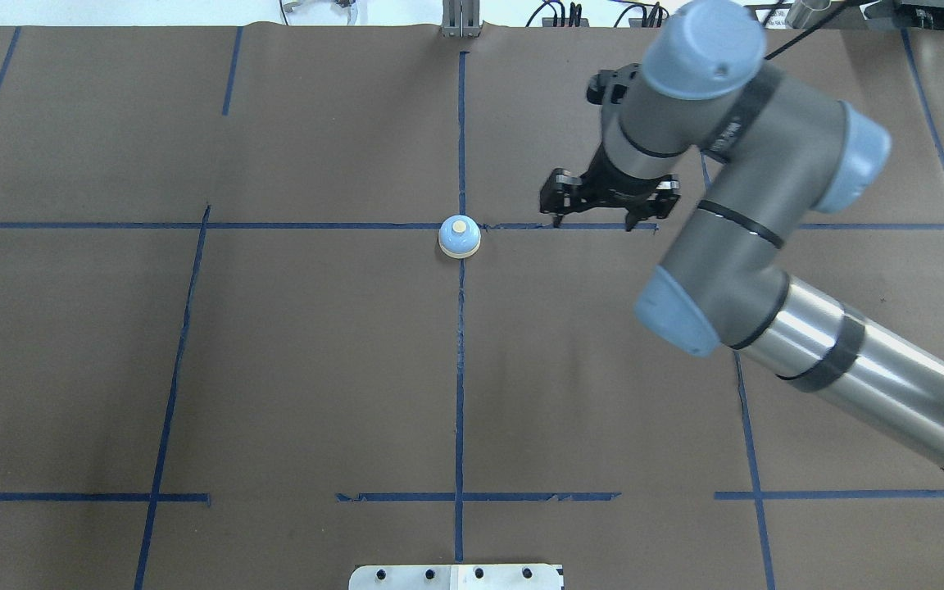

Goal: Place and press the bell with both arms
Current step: 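Move the right gripper over the top of the bell, then press down on the bell's button with the right gripper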

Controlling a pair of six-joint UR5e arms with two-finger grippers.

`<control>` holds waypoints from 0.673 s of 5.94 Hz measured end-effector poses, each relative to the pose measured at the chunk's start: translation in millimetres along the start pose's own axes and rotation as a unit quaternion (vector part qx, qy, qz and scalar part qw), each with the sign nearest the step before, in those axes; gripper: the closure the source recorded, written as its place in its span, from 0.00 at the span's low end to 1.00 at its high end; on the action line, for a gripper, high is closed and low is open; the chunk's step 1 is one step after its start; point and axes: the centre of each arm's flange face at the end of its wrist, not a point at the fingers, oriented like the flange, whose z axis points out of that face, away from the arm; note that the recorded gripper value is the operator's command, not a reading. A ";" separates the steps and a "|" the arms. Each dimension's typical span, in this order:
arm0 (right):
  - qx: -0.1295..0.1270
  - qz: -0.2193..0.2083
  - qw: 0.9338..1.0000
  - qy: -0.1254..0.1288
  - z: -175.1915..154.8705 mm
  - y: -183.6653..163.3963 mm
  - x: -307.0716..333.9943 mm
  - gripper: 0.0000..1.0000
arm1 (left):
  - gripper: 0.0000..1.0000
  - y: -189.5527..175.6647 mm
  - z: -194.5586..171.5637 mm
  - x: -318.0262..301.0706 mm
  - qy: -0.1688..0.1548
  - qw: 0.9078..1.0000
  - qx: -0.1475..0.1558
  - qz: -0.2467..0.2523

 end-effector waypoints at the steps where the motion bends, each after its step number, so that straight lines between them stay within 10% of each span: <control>1: 0.007 0.013 1.000 0.008 16.1 -9.0 -64.1 0.42 | 0.00 0.1 -0.1 0.6 0.002 1.000 0.000 0.000; 4: 0.013 0.026 1.000 0.008 70.7 -31.4 -140.0 0.97 | 0.00 1.4 -1.3 2.2 0.005 1.000 0.001 0.001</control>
